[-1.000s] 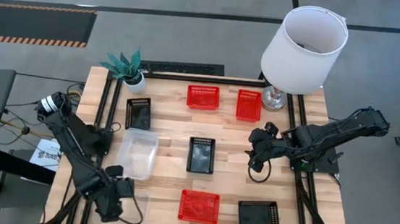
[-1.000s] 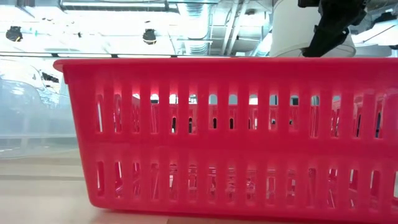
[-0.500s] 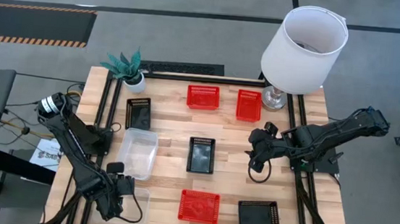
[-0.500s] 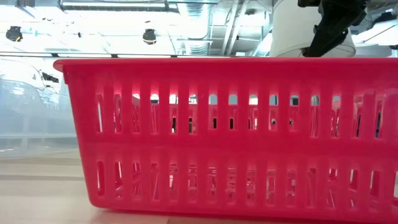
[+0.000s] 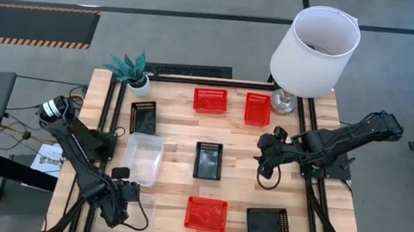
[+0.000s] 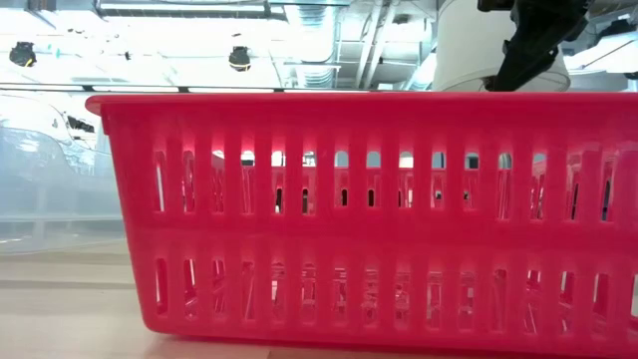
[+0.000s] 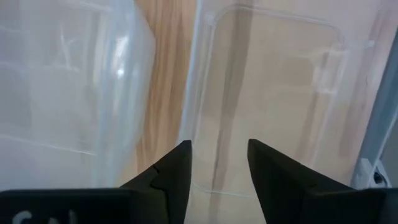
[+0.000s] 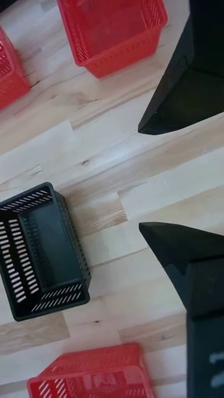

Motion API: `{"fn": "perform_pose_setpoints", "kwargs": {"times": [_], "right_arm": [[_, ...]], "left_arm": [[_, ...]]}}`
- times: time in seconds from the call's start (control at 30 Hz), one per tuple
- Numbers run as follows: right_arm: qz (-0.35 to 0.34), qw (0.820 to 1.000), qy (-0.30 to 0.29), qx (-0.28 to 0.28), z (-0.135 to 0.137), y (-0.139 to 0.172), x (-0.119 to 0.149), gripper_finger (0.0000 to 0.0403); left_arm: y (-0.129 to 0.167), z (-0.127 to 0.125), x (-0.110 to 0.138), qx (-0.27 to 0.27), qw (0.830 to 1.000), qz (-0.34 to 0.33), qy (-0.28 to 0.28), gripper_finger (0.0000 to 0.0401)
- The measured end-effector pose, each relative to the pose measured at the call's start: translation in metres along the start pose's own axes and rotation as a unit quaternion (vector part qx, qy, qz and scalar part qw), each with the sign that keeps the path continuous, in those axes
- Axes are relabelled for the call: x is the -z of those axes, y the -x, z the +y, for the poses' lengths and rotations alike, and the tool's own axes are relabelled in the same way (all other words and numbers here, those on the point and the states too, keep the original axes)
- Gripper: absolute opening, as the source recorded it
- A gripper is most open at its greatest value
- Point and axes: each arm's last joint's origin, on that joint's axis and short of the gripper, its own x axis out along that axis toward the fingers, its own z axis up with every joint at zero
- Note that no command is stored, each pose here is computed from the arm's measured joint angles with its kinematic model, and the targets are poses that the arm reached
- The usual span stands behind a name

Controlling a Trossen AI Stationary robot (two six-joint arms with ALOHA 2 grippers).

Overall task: Stack baskets by color
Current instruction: Stack the bottom transparent bin on the top transparent bin

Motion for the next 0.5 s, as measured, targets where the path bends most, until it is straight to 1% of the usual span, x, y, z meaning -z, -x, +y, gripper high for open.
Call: {"fn": "perform_pose_setpoints", "kwargs": {"times": [0.33, 0.5], "right_arm": [[0.008, 1.000, 0.000, -0.012, 0.001, 0.000, 0.000, 0.0265], [0.012, 1.000, 0.008, -0.017, 0.001, 0.000, 0.001, 0.0265]], "left_arm": [[-0.001, 0.009, -0.010, -0.012, 1.000, 0.005, -0.028, 0.0142], [0.013, 0.008, -0.020, -0.007, 0.999, -0.008, -0.040, 0.0142]]}}
